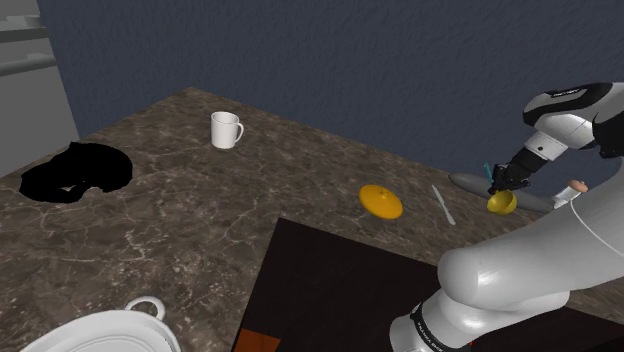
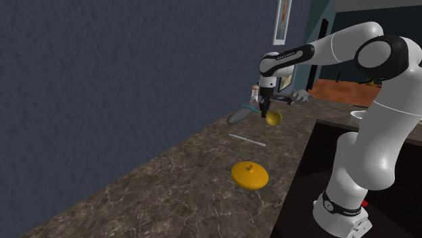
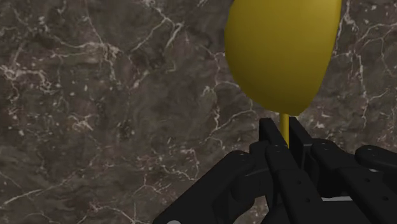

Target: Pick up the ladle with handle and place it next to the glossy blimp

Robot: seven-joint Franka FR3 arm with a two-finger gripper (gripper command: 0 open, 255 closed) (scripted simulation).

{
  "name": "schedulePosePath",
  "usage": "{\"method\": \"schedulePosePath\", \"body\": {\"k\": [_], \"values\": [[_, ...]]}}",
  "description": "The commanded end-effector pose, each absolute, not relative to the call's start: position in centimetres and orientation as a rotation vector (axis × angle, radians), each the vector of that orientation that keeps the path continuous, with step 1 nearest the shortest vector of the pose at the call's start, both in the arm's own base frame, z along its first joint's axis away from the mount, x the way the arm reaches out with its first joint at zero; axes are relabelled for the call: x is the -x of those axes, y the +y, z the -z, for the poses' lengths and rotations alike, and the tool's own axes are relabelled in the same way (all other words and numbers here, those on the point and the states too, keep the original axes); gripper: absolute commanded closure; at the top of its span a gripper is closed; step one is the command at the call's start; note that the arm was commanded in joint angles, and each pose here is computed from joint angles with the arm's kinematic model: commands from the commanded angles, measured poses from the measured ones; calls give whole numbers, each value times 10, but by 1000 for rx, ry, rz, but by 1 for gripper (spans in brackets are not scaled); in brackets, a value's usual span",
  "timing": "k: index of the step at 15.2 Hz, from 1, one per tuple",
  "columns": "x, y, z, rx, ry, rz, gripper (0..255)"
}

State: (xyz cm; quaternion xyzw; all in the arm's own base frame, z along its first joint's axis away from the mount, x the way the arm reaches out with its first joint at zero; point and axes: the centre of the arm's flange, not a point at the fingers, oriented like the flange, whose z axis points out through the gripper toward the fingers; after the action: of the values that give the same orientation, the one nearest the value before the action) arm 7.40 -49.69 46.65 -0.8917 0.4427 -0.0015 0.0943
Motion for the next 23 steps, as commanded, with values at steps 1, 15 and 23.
{"method": "schedulePosePath", "body": {"k": [1, 15, 23], "values": [[-74, -497, -455, 2645, 1313, 5, 255], [-74, -497, -381, 2645, 1313, 5, 255], [-74, -497, -343, 2645, 1313, 5, 255]]}}
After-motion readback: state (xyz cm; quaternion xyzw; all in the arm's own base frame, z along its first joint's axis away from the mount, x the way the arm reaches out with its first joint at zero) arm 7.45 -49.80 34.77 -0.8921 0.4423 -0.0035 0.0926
